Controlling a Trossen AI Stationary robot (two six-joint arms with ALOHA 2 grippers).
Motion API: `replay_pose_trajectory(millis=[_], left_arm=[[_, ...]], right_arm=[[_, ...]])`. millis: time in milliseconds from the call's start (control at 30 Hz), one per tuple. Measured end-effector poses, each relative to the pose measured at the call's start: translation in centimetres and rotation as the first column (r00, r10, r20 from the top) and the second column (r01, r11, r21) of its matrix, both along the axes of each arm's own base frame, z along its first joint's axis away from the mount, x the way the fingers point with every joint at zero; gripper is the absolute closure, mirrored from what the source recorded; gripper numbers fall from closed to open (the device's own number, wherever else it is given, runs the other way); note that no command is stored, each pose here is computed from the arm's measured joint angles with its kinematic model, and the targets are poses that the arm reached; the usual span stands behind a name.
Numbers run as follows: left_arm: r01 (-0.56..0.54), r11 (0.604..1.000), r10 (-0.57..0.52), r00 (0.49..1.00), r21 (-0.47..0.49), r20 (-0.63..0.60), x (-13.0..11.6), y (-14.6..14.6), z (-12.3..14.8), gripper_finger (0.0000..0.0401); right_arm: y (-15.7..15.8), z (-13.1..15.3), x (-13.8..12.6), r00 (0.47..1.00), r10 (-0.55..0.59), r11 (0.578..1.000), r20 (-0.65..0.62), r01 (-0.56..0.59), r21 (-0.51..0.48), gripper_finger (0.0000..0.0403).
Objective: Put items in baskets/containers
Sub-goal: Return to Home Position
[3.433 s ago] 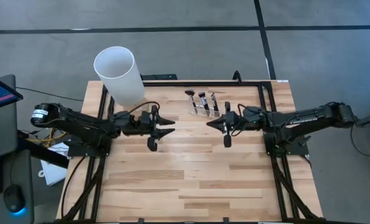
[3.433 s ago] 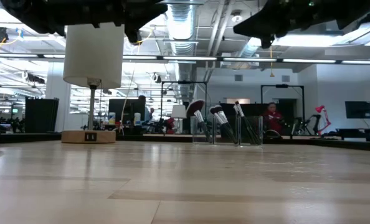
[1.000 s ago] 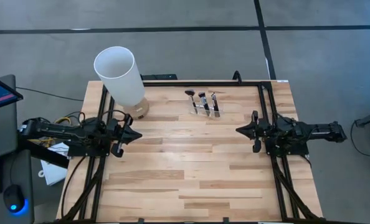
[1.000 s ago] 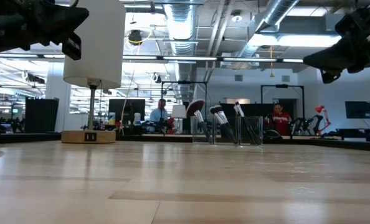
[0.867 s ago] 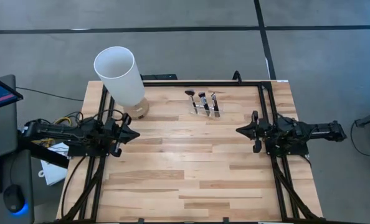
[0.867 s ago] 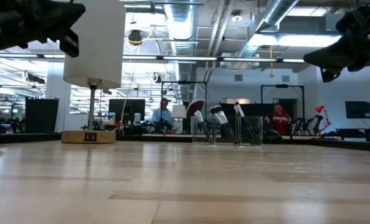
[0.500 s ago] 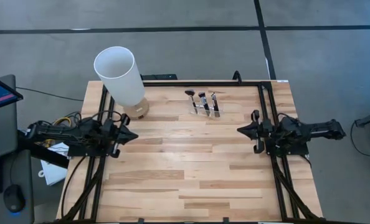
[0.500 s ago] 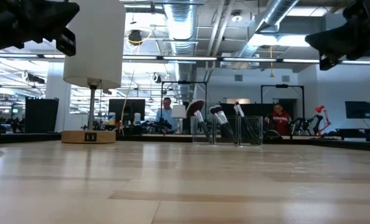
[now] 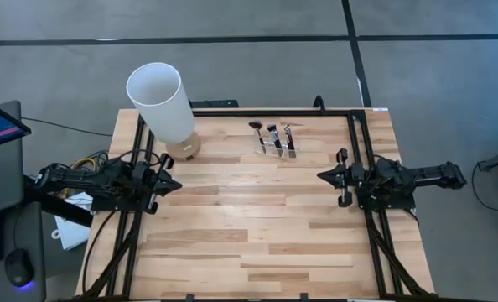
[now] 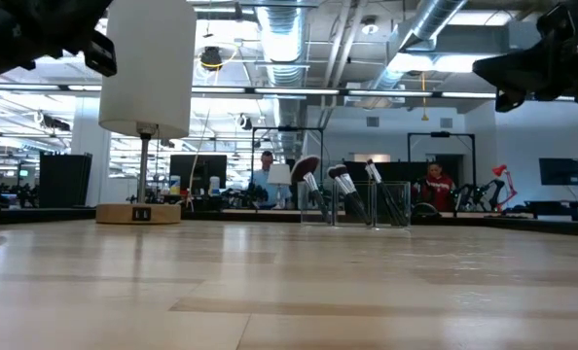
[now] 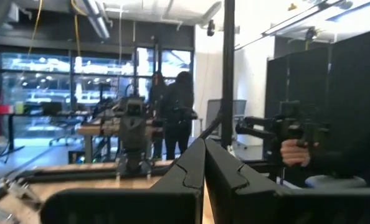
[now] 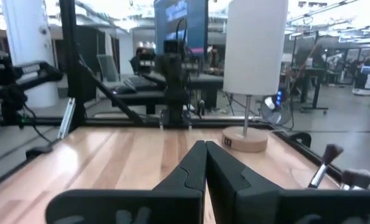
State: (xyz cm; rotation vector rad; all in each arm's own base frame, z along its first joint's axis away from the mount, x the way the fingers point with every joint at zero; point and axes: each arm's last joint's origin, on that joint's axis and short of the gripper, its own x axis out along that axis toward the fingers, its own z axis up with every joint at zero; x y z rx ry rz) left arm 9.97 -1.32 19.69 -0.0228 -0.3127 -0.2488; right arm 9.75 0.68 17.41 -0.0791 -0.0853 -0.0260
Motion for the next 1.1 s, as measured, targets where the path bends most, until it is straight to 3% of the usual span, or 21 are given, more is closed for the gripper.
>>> replay_pose_trajectory(millis=[167, 467, 700, 967, 1100], left_arm=[[0.047, 0.999, -0.047, 0.999, 0.008, 0.016, -0.1, -0.2, 0.1, 0.0395], [0.047, 0.998, -0.047, 0.999, 0.038, 0.006, 0.1, -0.3, 0.0, 0.0395], [0.043, 0.998, -0.038, 0.993, 0.038, -0.111, 1.0, -0.4, -1.0, 0.0395], [0.006, 1.0, -0.003, 0.983, 0.015, -0.183, 1.4, 0.1, -1.6, 0.0395], [-0.024, 0.999, 0.014, 0.955, -0.03, -0.296, 1.1, 0.6, -2.7, 0.0395]], right_arm=[[-0.3, -0.6, 0.1, 0.997, -0.034, 0.999, -0.063, 0.035, 0.008, 0.0403], [-0.9, -0.6, 0.1, 0.994, -0.093, 0.995, -0.064, 0.095, 0.029, 0.0403], [-1.0, -0.7, 0.1, 0.993, -0.104, 0.994, -0.064, 0.106, 0.031, 0.0403], [-1.0, -0.7, 0.1, 0.994, -0.094, 0.984, -0.06, 0.102, 0.145, 0.0403], [-1.0, -0.7, 0.1, 0.994, -0.092, 0.98, -0.06, 0.101, 0.171, 0.0403]])
